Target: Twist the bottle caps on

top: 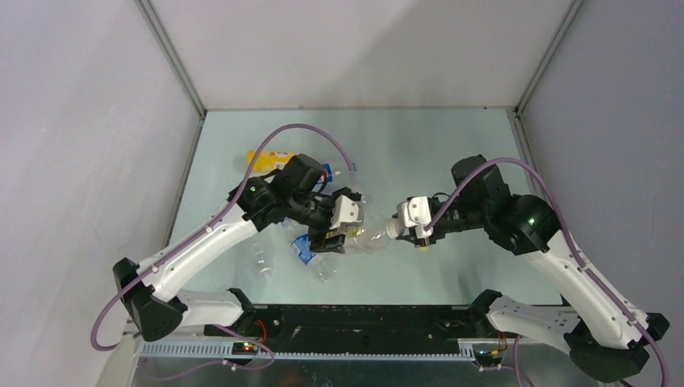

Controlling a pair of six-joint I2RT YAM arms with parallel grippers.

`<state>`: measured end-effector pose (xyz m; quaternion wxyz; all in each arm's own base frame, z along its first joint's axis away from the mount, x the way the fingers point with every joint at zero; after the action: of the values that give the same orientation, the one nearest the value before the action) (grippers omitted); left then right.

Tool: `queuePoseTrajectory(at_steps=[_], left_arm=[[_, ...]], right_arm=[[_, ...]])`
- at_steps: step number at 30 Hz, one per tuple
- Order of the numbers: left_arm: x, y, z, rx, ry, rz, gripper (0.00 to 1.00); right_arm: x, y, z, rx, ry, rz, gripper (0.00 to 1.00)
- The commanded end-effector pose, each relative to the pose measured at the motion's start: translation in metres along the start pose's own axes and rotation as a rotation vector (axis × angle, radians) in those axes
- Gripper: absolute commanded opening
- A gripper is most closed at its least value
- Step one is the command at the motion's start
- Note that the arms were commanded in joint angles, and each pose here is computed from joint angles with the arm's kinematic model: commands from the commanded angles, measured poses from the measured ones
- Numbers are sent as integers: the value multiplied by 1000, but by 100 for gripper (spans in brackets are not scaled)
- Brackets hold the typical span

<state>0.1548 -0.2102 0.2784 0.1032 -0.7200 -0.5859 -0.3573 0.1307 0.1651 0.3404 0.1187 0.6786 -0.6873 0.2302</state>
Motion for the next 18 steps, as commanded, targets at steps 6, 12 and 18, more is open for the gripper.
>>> queuePoseTrajectory(at_steps=[6, 12, 18], left_arm=[[13, 21, -19, -174, -45, -417, 0], [19, 18, -18, -213, -67, -608, 0], [5, 17, -6, -148, -83, -632, 0]], right_arm=[[-22, 6, -2, -399, -7, -78, 0], [-25, 2, -3, -607, 0, -3, 0], [-14, -3, -16, -657, -81, 125, 36]])
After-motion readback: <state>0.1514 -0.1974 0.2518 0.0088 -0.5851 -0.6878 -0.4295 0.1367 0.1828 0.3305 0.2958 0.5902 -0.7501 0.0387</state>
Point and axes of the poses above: each gripper's point midway between its finger pads, its own x axis back along the fingers, its own y axis along the line the jaws close on, z = x × y, the point moved 8 cm from there along x, back along the fingers, and after that the axes turned 15 degrees about -x, right-handed, at the moved point
